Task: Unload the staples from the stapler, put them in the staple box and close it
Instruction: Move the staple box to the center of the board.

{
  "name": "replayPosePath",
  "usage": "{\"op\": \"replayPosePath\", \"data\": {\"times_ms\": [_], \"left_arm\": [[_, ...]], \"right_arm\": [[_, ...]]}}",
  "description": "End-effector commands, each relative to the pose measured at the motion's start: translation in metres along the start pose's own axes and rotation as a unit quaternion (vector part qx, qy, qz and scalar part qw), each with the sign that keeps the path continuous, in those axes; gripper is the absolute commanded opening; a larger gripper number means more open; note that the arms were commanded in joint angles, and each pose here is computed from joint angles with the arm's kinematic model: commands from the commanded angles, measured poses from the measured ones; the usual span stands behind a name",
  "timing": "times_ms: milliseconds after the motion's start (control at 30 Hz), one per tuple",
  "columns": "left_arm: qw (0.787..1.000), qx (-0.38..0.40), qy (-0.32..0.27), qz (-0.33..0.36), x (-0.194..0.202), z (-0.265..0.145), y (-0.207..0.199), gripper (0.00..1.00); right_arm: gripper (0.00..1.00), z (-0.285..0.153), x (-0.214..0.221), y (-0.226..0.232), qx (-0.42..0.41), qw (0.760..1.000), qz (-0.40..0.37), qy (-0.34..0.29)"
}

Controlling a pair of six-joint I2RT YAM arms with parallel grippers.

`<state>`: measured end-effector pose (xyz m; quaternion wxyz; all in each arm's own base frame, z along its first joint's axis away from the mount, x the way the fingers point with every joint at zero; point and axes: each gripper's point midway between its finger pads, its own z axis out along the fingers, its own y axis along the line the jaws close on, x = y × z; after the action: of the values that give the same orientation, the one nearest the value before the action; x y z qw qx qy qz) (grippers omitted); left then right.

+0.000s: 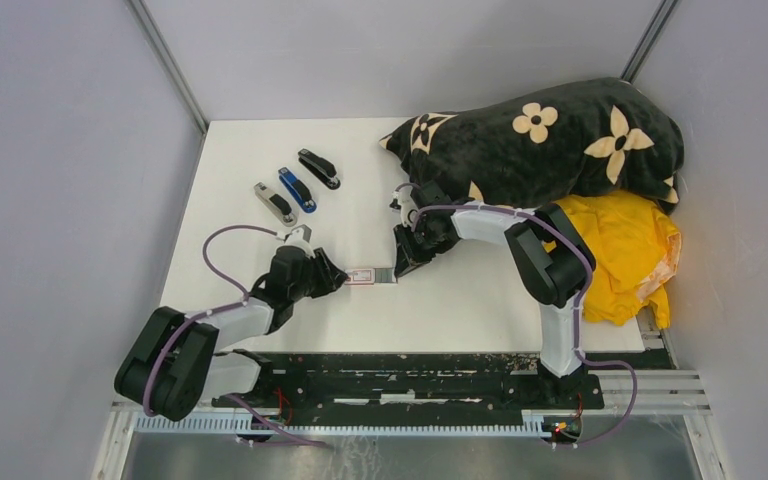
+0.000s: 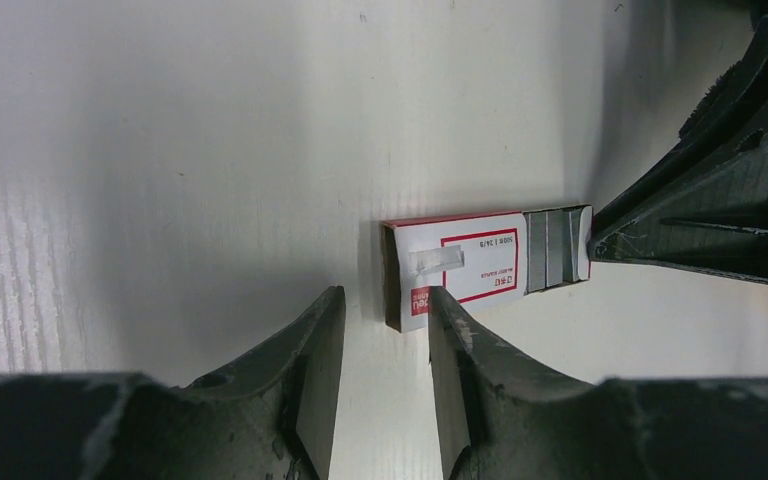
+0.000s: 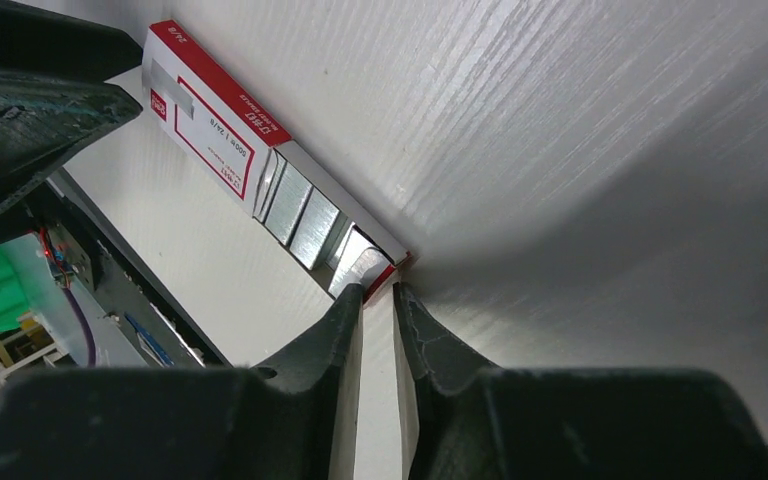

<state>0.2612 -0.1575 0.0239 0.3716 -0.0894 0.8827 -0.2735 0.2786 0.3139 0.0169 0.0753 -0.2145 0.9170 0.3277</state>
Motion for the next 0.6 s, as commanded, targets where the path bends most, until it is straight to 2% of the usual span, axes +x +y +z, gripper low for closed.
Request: {"op": "replayPosePath", "data": {"times_ms": [0, 567], "left_arm": [[1.000, 0.014, 0.003, 0.008, -0.006, 0.003, -0.008, 0.43], [0.998, 0.030, 0.053, 0.010, 0.010, 0.015, -0.012, 0.31]], "right_arm": [[0.22, 0.005, -0.013, 0.002, -0.009, 1.000, 0.007, -0.008], [0.17, 0.008, -0.018, 0.007, -0.021, 1.000, 0.012, -0.006]]}}
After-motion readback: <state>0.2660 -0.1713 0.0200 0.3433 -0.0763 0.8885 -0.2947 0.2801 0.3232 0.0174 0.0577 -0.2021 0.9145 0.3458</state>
